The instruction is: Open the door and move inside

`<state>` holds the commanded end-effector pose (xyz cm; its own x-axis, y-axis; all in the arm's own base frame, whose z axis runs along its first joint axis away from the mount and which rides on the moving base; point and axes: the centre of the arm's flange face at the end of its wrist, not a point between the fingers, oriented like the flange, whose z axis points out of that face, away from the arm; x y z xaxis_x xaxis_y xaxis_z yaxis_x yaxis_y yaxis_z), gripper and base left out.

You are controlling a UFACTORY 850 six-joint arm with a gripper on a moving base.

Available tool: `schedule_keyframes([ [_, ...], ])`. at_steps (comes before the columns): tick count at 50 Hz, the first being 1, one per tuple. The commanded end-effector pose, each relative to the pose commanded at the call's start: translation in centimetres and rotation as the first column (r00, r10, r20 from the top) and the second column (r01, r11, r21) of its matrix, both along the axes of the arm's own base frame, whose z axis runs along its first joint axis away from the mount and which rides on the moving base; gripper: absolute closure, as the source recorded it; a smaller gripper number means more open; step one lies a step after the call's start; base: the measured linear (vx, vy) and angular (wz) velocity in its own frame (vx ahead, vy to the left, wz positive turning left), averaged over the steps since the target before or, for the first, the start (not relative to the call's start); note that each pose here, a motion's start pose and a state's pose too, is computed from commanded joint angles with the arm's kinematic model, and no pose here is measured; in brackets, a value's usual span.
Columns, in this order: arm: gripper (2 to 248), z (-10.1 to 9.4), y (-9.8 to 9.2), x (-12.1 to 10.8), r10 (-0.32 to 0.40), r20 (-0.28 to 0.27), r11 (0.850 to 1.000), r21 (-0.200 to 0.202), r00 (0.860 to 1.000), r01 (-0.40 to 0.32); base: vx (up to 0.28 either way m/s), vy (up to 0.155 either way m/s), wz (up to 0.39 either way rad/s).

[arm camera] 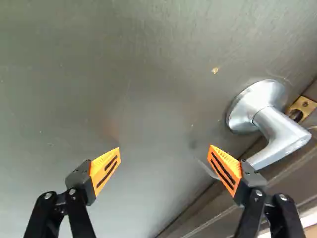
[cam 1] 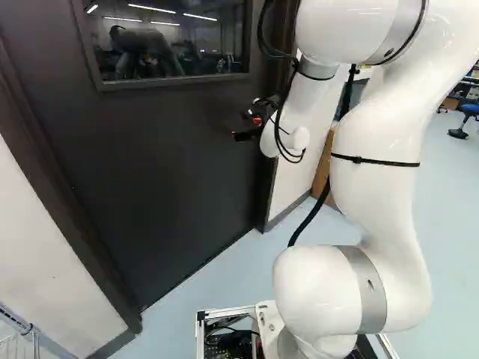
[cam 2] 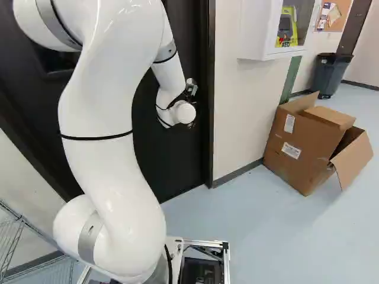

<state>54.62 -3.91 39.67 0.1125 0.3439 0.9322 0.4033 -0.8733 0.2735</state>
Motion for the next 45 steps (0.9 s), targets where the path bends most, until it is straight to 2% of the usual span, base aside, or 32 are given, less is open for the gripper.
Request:
schedule_keyframes([
  [24, 3, -3.0, 0.5, 2.6, 0.015, -0.034, 1.0, 0.005, 0.999, -0.015, -0.001, -0.003, -0.005],
  [34, 3, -3.9, 1.4, 3.8, 0.038, -0.038, 0.999, 0.003, 0.999, -0.038, 0.0, 0.0, 0.0],
  [45, 3, -4.2, 2.8, 5.1, 0.095, -0.028, 0.995, -0.012, 0.995, -0.095, 0.0, 0.0, 0.0],
])
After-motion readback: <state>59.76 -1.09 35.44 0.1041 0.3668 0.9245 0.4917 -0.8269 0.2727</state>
